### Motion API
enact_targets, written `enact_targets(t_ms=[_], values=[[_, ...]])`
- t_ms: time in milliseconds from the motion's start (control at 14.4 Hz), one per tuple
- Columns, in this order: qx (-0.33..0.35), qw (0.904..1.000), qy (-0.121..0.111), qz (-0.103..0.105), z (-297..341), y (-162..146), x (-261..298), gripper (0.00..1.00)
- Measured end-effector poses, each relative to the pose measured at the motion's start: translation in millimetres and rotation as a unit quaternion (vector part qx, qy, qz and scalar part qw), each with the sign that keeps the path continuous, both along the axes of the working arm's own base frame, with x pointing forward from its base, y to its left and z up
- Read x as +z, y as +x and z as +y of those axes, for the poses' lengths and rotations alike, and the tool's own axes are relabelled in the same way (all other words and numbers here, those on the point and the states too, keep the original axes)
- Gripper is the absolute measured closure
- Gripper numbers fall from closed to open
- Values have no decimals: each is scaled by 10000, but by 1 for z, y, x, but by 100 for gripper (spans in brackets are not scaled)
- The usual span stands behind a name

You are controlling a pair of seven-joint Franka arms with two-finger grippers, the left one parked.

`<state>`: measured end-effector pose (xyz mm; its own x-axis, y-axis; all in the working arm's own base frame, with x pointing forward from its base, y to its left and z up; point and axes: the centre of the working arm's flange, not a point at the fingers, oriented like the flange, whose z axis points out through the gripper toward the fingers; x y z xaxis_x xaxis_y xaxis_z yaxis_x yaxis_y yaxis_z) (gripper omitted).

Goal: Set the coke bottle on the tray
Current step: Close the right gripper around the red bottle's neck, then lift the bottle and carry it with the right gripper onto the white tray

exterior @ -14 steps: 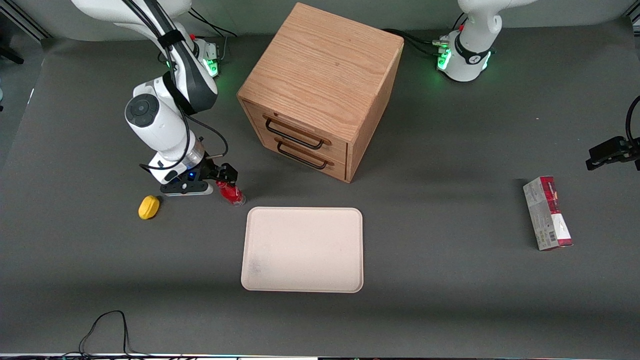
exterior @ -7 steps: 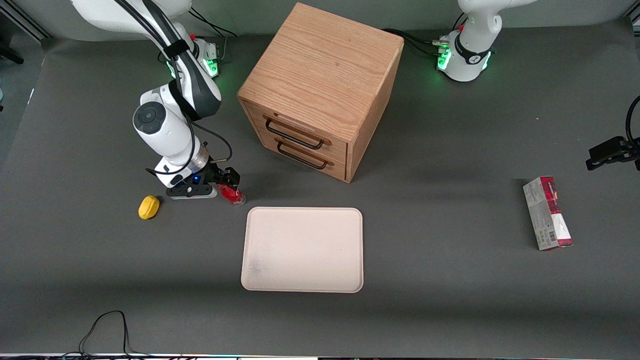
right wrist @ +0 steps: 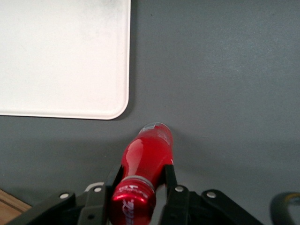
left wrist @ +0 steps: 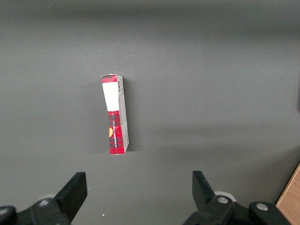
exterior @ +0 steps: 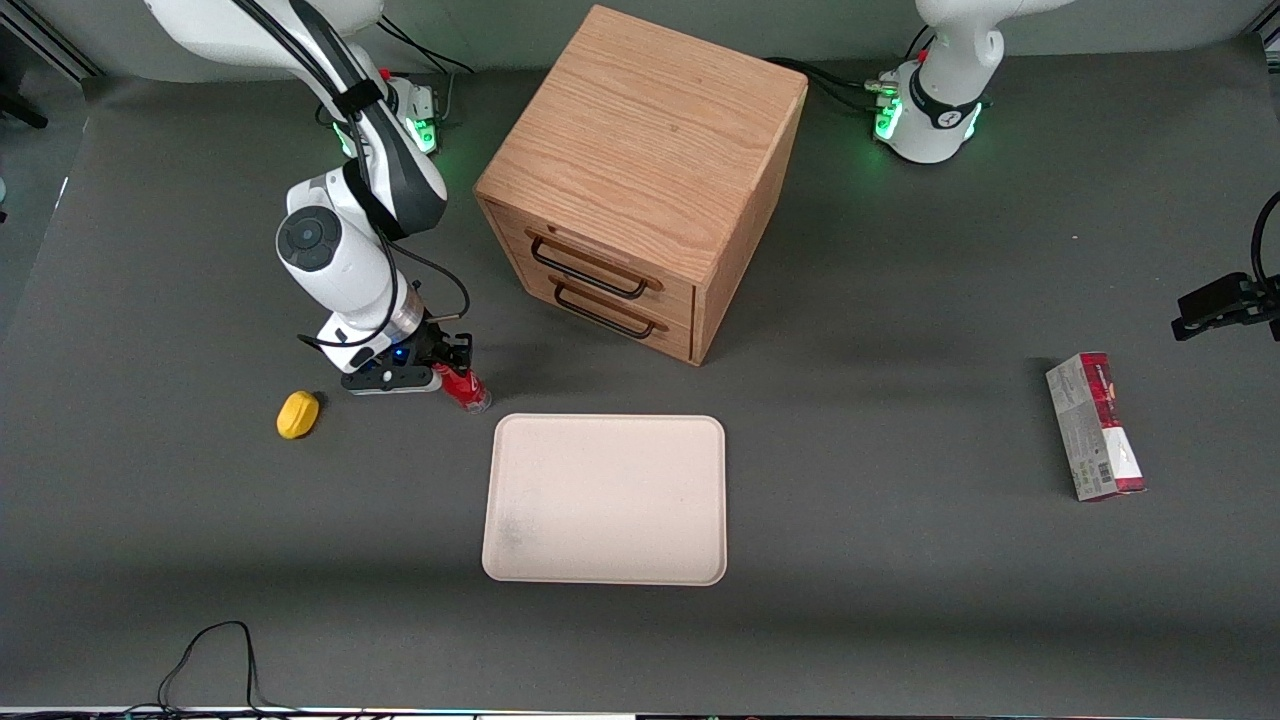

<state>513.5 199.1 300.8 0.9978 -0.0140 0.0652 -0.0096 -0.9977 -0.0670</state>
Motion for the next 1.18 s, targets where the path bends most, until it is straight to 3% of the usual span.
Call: enact_targets(t_ms=[487, 765, 1183], values=[[-26, 10000, -27, 80, 1, 13, 20, 59], [-152, 9997, -55, 158, -5, 54, 112, 59], [-294, 9996, -4, -56, -20, 94, 258, 59]])
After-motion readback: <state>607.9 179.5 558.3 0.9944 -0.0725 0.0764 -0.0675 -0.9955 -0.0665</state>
